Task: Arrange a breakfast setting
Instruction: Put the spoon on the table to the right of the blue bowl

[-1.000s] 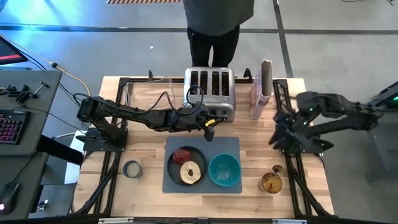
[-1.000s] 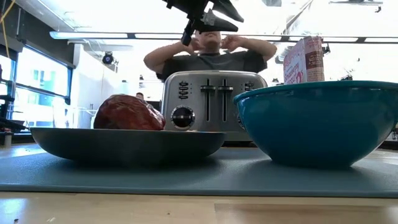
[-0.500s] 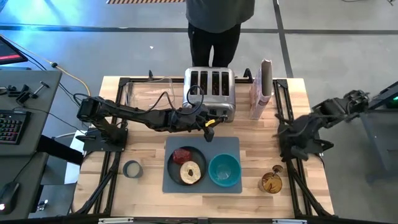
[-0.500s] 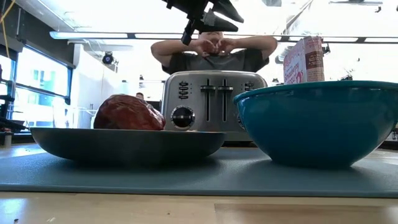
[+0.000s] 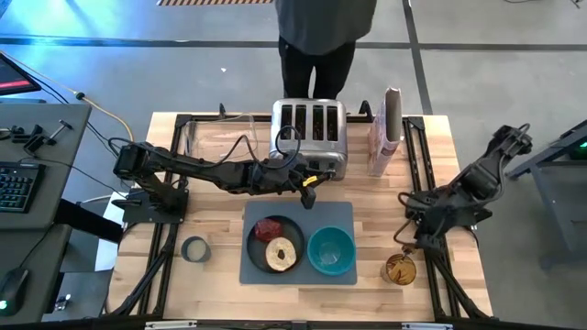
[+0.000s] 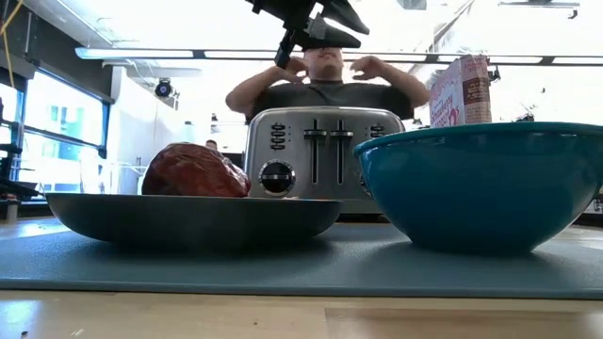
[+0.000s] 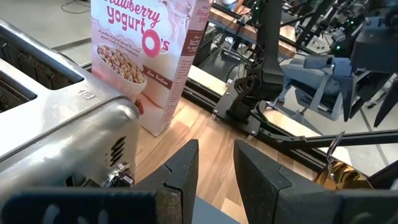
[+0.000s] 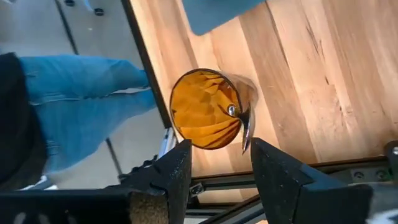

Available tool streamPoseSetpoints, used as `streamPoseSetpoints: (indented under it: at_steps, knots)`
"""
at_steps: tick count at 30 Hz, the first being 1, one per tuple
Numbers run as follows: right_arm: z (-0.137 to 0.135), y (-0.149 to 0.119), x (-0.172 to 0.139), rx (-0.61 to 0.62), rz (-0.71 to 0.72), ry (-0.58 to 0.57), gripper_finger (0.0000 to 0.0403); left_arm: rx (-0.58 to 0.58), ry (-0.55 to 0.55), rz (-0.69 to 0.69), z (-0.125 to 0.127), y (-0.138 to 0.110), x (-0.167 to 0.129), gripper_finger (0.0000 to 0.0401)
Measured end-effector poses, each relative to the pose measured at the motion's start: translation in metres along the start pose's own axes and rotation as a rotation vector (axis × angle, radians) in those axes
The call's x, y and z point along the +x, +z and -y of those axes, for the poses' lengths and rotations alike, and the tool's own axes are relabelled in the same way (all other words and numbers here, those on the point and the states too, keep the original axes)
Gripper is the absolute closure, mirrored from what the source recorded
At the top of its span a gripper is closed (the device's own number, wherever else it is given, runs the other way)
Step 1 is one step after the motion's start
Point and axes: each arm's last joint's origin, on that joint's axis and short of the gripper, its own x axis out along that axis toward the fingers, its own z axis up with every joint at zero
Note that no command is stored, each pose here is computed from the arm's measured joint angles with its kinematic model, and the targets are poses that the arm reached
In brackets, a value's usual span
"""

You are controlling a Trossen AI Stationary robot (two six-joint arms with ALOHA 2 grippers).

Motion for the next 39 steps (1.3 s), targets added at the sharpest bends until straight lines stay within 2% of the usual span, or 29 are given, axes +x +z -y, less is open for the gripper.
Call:
streamPoseSetpoints:
  at_steps: [9, 17, 32, 39]
  knots:
    - [-0.005, -0.002, 0.018, 0.041, -0.013, -0.157, 0.0259, 0.0, 0.0, 0.0, 0.0, 0.0, 0.0, 0.0311]
    - [-0.014, -0.003, 0.035, 0.037, -0.049, -0.227, 0.0259, 0.022, -0.038, -0.02, -0.001, 0.0, 0.001, 0.0311]
    - [-0.025, 0.004, 0.076, 0.041, -0.087, -0.395, 0.0259, 0.024, -0.039, -0.02, 0.0, 0.0, 0.001, 0.0311]
    - [-0.026, 0.004, 0.078, 0.066, -0.086, -0.404, 0.0302, 0.024, -0.043, -0.022, 0.0, 0.0, 0.001, 0.0311]
